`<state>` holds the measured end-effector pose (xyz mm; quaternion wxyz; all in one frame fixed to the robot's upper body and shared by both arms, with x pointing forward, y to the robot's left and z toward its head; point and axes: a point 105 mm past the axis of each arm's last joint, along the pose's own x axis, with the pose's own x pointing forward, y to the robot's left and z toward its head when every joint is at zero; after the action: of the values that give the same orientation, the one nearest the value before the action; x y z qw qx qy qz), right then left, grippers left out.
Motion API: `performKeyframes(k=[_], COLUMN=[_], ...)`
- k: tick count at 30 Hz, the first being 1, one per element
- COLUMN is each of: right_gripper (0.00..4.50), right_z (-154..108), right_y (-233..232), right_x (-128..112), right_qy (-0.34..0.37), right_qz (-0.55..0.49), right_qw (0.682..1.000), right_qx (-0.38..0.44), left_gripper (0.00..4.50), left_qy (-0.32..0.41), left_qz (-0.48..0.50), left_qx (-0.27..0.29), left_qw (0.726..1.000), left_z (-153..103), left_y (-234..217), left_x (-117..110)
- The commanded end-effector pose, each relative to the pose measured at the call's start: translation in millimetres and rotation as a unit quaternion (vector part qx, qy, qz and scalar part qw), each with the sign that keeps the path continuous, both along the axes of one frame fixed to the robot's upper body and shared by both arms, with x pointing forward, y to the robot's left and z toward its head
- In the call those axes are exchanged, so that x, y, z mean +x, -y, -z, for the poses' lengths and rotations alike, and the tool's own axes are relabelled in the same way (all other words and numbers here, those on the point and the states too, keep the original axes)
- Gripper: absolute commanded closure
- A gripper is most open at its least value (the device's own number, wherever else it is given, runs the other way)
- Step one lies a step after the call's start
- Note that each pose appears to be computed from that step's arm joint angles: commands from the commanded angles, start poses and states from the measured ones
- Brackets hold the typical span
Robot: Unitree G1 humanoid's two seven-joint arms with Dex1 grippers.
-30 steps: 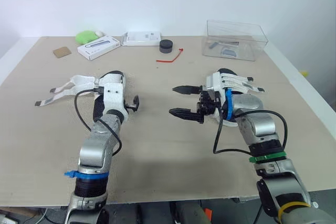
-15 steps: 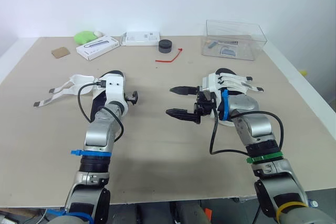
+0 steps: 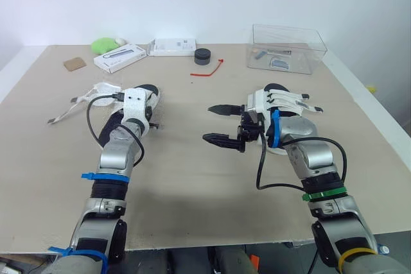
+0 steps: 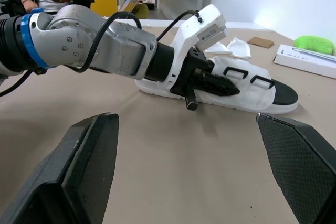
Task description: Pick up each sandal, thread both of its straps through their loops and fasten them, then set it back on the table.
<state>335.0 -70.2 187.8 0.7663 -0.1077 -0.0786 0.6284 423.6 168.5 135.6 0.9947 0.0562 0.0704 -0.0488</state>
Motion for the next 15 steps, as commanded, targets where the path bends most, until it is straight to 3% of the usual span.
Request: performKeyframes(k=[1,4,7,11,15], right_gripper=[0.00,0.00,0.00,0.00,0.00], right_z=[-13,-15,-14,-11,-5], right_y=[4,11,21,29,35], right_x=[-1,0,-2,-10,-16], right_qy=[0.020,0.016,0.015,0.007,-0.001], right_qz=[0.006,0.016,0.026,0.033,0.037], right_qw=[1.000,1.000,0.999,0.999,0.999], right_qx=[0.013,0.018,0.015,0.009,-0.001], left_gripper=[4.46,4.46,4.46,4.46,4.46], left_qy=[0.033,0.062,0.079,0.073,0.058], left_qz=[0.073,0.194,0.323,0.498,0.596], left_qx=[-0.001,0.037,0.092,0.150,0.189], left_qw=[0.997,0.978,0.939,0.851,0.778], left_z=[-17,-26,-26,-14,-3], left_y=[13,32,46,60,59], left_x=[-6,-29,-66,-132,-171])
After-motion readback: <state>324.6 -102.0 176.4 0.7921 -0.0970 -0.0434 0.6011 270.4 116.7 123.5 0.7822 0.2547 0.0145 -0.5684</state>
